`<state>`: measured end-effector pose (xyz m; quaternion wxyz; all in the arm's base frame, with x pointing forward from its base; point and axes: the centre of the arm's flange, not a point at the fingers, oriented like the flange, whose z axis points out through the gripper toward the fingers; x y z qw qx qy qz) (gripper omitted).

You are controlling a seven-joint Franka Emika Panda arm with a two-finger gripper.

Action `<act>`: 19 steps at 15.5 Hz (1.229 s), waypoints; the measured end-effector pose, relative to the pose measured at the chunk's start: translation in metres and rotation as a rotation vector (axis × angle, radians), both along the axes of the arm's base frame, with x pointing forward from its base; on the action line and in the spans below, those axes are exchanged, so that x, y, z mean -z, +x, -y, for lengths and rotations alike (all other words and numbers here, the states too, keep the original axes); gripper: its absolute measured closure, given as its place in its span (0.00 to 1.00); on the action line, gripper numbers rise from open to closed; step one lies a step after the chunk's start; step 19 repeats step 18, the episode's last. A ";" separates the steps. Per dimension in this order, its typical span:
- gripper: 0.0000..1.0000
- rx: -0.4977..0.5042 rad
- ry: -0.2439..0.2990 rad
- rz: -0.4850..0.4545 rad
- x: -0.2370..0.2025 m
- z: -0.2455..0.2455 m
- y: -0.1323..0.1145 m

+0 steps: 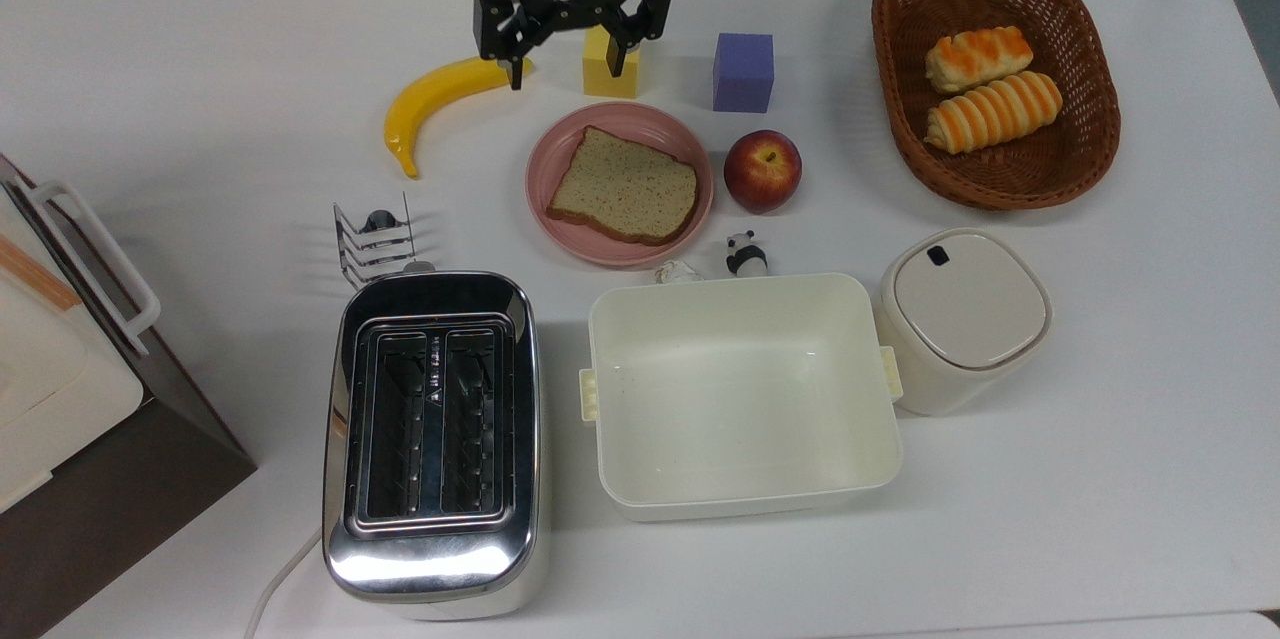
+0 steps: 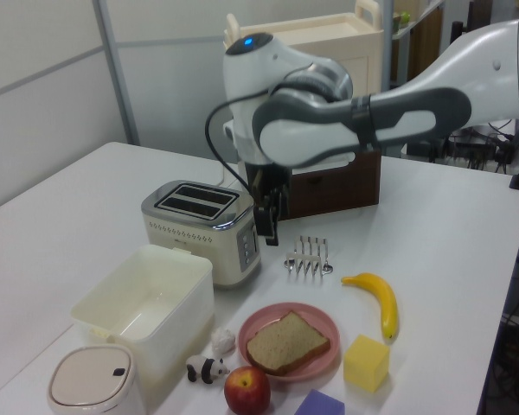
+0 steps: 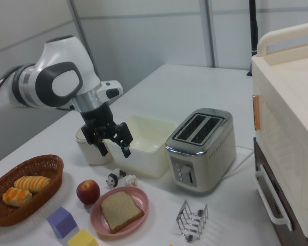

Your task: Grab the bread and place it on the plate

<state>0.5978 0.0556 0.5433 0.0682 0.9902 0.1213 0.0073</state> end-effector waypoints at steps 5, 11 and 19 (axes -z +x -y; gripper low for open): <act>0.01 0.224 0.112 0.036 -0.030 0.023 -0.001; 0.00 0.256 0.123 0.054 -0.048 0.026 -0.010; 0.00 0.259 0.116 0.016 -0.050 0.026 -0.018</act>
